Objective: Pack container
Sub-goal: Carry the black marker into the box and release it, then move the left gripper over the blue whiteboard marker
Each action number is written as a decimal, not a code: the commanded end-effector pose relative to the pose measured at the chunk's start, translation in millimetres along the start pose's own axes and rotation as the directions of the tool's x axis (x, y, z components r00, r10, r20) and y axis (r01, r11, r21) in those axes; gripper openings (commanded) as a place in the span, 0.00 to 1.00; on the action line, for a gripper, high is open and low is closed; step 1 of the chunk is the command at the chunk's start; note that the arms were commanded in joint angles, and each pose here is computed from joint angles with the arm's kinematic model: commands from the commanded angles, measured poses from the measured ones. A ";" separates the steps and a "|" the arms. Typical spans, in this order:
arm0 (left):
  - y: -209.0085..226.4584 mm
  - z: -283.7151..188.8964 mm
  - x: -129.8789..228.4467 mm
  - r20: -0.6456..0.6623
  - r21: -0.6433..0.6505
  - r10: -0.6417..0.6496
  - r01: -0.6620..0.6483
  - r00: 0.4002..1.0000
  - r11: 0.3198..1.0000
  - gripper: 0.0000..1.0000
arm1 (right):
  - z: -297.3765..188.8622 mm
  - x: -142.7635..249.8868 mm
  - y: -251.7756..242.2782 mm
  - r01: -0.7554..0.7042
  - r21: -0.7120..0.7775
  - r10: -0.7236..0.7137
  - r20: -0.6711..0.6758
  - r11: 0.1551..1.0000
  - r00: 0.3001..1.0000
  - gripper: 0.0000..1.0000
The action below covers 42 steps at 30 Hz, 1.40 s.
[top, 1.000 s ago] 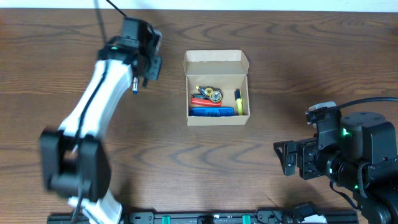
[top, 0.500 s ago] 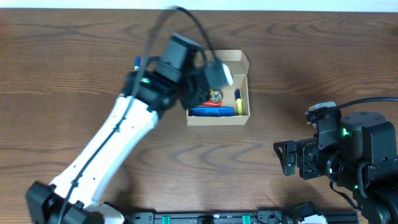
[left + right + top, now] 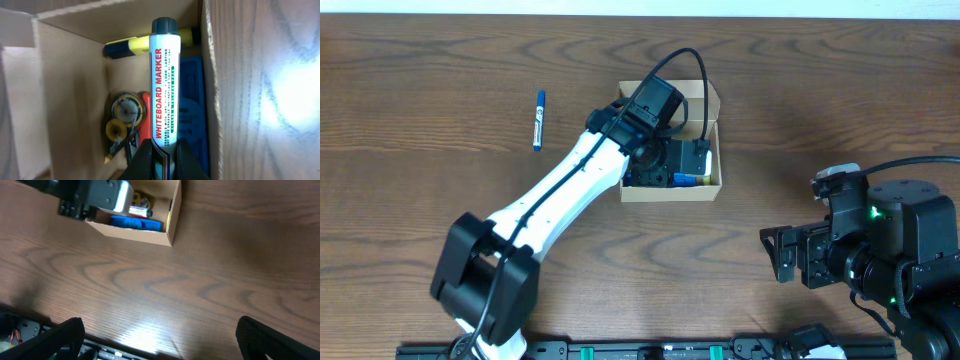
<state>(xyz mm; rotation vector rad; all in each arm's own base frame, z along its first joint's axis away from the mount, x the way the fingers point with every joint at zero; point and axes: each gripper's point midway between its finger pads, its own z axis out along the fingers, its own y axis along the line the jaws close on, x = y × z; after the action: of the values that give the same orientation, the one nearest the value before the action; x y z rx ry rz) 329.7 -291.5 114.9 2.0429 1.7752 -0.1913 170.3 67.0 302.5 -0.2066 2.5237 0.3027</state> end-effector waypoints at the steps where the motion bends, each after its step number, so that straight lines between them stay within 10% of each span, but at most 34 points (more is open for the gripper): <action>1: 5.5 8.9 6.5 -0.027 -0.010 0.034 -0.034 0.999 0.999 0.06 | -0.4 0.5 1.9 0.019 -0.008 -0.019 -0.001 1.000 1.000 0.99; 7: 15.5 17.7 20.0 -0.093 -0.046 0.028 -0.033 0.995 0.998 0.07 | -0.4 0.5 1.9 0.019 -0.008 -0.019 -0.001 1.000 1.000 0.99; 10: 16.6 17.4 21.1 -0.094 -0.050 0.019 -0.023 0.995 0.998 0.36 | -0.4 0.5 1.9 0.019 -0.008 -0.019 -0.001 1.000 1.000 0.99; 20: 35.9 -40.9 -2.3 -0.007 -0.211 -0.098 0.094 0.995 0.973 0.36 | -0.4 0.5 1.9 0.019 -0.008 -0.019 -0.001 1.000 1.000 0.99; 27: 65.0 -147.8 12.0 0.098 -0.474 -0.281 0.293 0.955 0.830 0.37 | -0.4 0.5 1.9 0.019 -0.008 -0.019 -0.001 1.000 1.000 0.99; 37: 101.5 -219.4 148.6 0.334 -0.561 -0.737 0.753 0.587 0.345 0.53 | -0.4 0.5 1.9 0.019 -0.008 -0.019 -0.001 1.000 1.000 0.99; 42: 104.1 -195.3 196.2 0.320 -0.500 -0.832 0.827 0.453 0.258 0.58 | -0.4 0.5 1.9 0.019 -0.008 -0.019 -0.001 1.000 1.000 0.99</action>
<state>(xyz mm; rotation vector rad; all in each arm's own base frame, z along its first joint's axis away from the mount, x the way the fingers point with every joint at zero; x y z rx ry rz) 423.2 -50.7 264.3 0.5974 2.2695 0.1896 170.2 67.0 302.6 -0.2068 2.5233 0.3032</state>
